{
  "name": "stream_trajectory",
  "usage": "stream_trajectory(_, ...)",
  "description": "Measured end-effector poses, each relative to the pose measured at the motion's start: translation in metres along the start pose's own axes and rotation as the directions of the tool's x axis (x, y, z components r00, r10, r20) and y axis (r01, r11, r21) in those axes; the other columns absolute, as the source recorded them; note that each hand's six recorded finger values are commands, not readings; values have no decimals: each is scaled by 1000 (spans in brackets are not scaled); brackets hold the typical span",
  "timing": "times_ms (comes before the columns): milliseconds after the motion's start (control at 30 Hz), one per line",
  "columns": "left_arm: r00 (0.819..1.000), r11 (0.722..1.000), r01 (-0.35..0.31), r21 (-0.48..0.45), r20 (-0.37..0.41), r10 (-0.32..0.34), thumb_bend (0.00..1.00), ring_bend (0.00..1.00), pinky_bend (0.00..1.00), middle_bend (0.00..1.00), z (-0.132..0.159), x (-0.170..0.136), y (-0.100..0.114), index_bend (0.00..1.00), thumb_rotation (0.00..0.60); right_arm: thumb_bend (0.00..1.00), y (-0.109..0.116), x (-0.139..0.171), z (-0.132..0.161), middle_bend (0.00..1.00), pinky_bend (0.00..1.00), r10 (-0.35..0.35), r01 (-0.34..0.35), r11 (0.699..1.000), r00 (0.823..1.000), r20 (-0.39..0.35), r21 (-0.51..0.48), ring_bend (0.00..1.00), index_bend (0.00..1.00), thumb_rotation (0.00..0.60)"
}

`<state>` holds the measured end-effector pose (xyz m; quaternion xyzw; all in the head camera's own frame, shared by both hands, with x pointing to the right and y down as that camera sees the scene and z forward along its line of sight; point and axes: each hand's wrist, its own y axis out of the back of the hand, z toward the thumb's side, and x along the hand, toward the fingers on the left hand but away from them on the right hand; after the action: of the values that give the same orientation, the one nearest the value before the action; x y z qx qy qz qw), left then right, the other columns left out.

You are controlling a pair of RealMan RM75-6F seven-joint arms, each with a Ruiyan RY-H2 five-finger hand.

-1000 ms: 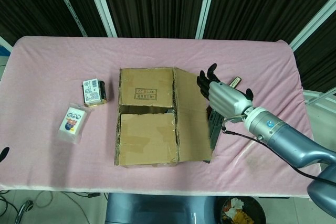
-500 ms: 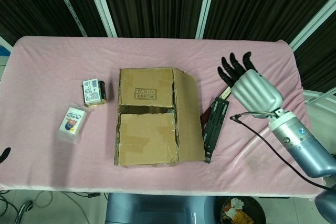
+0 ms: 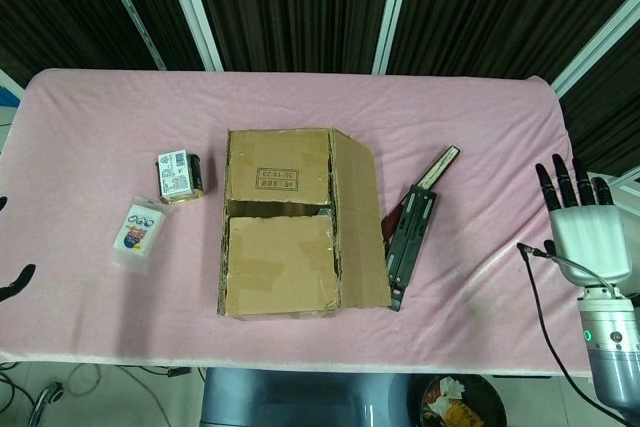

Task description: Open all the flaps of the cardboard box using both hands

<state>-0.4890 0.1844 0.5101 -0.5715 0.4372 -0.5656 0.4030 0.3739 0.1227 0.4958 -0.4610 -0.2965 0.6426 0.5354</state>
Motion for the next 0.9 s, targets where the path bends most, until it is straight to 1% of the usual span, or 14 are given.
stream_trajectory(167,996,1000,11,13,83,-12,202,0,17,0,34,24,9,0,600,188,-26,16,-13,19,227,14,-12,999,999,37,-45,28,0,600)
stream_trajectory(267,990,999,12,39,140,-17,222,0,24,0,58,40,12,4,600,188,-42,23,-18,19,228,34,-31,997,998,49,-66,28,0,600)
stream_trajectory(333,986,999,24,43,163,-31,253,1,42,5,70,46,12,15,600,188,-47,24,-19,19,228,42,-38,997,998,50,-71,28,0,600)
stream_trajectory(433,976,997,70,26,205,-74,331,26,101,31,93,57,8,33,600,189,-54,24,-20,19,228,56,-51,995,997,50,-91,28,0,600)
stream_trajectory(500,966,993,112,27,232,-115,396,57,140,66,111,66,6,57,600,190,-60,23,-21,19,228,65,-59,993,997,49,-107,28,0,600)
stream_trajectory(567,951,988,148,44,267,-154,434,80,167,97,132,76,4,73,600,190,-64,22,-22,19,228,73,-68,991,996,46,-113,28,0,600)
stream_trajectory(733,913,975,203,88,342,-221,494,115,200,139,172,96,2,77,600,190,-69,22,-26,19,228,91,-83,987,994,54,-139,29,0,600)
stream_trajectory(900,863,960,250,124,421,-279,610,164,255,194,219,117,2,93,600,190,-71,23,-28,19,227,100,-91,985,993,60,-148,28,0,600)
